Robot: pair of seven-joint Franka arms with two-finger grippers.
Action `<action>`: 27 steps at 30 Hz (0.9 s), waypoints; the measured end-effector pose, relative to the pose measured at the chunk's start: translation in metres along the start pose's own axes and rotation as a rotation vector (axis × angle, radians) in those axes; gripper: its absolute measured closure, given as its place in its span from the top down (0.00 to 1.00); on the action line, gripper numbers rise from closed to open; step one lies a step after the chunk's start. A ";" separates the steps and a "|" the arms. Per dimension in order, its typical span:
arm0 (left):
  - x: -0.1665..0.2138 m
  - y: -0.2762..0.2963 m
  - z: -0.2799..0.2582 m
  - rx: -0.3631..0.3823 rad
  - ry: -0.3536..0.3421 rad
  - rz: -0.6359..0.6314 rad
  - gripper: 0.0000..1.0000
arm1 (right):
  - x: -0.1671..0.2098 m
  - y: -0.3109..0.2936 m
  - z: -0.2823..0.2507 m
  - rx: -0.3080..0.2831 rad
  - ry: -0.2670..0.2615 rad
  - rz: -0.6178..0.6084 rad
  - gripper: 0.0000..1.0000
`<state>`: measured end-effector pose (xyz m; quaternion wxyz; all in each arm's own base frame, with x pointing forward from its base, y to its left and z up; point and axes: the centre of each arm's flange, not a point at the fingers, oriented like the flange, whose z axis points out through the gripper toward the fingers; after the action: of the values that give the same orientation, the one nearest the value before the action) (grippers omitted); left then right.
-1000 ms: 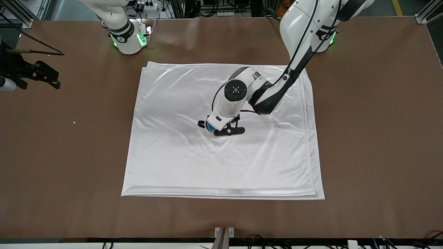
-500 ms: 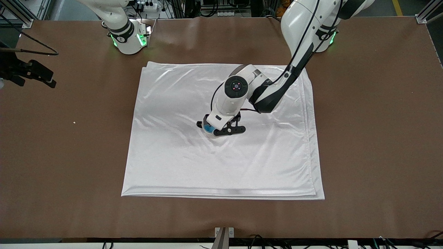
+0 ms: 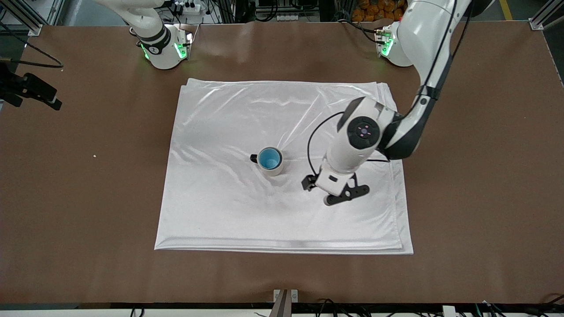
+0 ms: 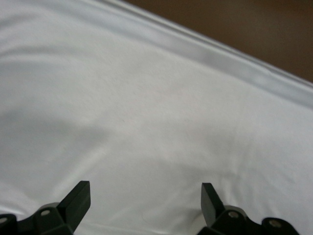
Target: Place blue cup into white mug on cloth
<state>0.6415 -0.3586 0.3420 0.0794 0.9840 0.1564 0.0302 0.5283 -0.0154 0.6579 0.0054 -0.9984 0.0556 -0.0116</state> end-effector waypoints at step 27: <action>0.154 -0.227 -0.075 0.068 -0.007 0.209 1.00 | 0.005 -0.004 0.007 0.003 0.024 -0.007 1.00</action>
<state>0.7125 -0.0868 0.3839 0.0431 0.9972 0.0537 0.0296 0.5341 -0.0117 0.6511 0.0063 -0.9983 0.0522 -0.0239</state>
